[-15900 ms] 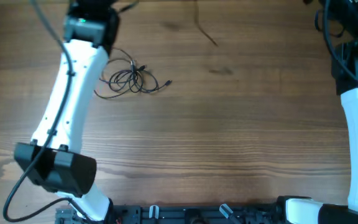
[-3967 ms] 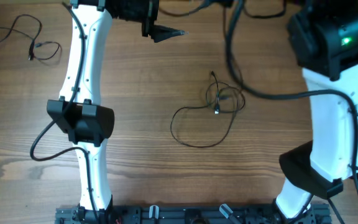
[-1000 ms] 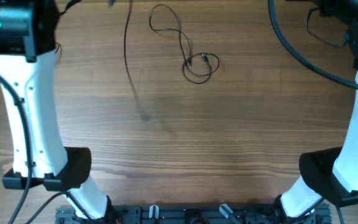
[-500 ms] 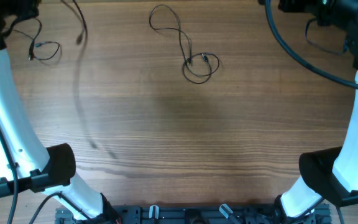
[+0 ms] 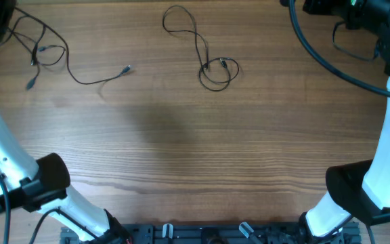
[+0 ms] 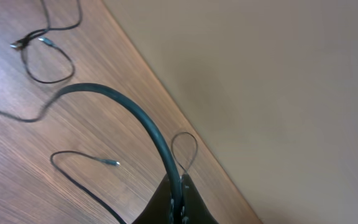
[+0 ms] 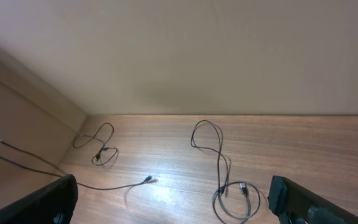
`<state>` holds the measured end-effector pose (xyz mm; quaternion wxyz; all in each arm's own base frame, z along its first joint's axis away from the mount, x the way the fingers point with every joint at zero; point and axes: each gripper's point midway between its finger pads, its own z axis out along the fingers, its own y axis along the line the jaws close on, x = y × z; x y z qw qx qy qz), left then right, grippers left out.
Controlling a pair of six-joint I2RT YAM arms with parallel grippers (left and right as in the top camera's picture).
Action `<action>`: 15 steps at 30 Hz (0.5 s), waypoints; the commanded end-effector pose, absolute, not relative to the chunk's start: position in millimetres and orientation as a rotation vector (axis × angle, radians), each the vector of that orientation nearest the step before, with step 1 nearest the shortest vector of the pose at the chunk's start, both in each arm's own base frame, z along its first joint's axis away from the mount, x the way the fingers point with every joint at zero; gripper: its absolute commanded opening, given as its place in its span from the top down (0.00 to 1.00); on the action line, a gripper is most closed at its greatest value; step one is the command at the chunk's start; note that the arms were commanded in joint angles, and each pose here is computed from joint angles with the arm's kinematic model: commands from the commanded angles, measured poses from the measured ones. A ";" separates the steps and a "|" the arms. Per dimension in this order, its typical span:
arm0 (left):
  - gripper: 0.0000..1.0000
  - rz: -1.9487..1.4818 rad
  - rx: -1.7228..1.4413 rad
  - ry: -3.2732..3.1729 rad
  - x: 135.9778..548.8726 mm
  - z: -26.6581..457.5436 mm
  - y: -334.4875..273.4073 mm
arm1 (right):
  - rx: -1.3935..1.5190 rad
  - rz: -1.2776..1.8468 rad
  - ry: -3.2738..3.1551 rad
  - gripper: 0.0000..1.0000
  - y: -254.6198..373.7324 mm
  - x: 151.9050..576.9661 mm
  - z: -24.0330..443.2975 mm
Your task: Untangle cables
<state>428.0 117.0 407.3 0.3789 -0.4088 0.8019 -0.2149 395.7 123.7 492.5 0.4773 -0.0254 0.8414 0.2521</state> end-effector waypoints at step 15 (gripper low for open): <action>0.96 -0.444 -1.585 1.945 414.5 308.3 266.3 | -0.055 0.632 2.094 0.00 127.4 404.9 479.5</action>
